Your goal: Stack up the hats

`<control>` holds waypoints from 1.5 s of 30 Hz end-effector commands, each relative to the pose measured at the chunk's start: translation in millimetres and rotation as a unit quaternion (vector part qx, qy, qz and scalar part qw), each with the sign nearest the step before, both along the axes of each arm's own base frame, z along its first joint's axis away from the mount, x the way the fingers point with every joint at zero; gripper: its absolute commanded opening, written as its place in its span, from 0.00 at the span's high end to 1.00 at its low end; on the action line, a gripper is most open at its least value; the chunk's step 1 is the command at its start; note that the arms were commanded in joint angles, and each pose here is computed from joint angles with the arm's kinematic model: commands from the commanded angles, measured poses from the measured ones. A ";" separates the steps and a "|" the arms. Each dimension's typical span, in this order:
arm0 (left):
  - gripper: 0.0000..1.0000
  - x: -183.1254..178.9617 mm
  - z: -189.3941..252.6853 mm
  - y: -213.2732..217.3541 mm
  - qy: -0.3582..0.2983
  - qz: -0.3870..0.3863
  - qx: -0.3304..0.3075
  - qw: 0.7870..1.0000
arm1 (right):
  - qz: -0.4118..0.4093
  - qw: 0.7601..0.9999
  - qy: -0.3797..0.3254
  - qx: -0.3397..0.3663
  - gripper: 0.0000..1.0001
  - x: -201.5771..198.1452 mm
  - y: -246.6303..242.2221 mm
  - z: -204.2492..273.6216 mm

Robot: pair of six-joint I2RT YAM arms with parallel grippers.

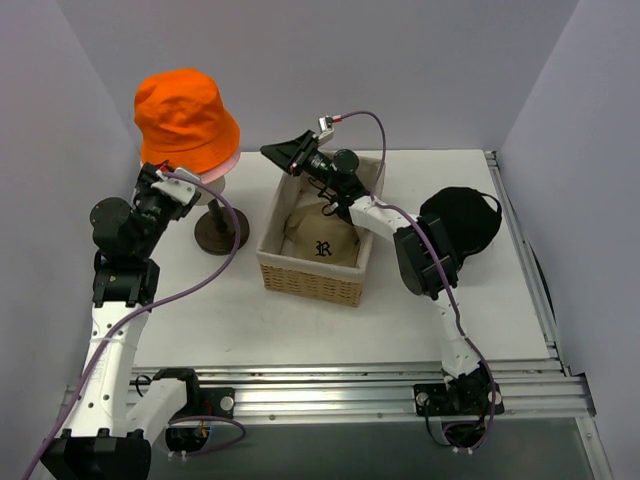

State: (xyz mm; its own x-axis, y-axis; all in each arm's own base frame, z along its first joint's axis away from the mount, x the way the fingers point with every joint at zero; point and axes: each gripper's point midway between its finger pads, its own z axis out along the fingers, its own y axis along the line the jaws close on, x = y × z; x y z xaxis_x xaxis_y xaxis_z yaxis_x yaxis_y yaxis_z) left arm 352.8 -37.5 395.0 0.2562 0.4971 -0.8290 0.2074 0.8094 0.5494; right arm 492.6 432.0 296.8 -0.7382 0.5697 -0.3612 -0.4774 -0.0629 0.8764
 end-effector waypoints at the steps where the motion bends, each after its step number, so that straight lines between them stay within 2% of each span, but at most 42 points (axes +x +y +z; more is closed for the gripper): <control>1: 0.39 -4.4 12.6 -0.6 -0.026 -0.001 0.014 1.000 | 0.006 0.996 -0.082 0.045 0.82 -23.9 -19.1 73.5; 8: 0.36 -7.0 8.5 3.3 -0.025 0.008 0.038 0.999 | 0.008 0.995 -0.081 0.050 0.82 -23.1 -23.2 73.1; 33: 0.37 -1.7 -7.4 6.9 -0.001 0.017 0.049 0.999 | 0.016 0.995 -0.081 0.063 0.82 -23.1 -30.3 75.8; 40: 0.41 9.4 -4.9 9.2 -0.005 0.024 0.049 0.998 | 0.014 0.995 -0.080 0.063 0.82 -22.0 -34.5 73.8; 45: 0.48 11.8 -7.0 10.0 -0.003 0.026 0.050 0.998 | 0.011 0.995 -0.082 0.063 0.82 -20.1 -37.7 73.2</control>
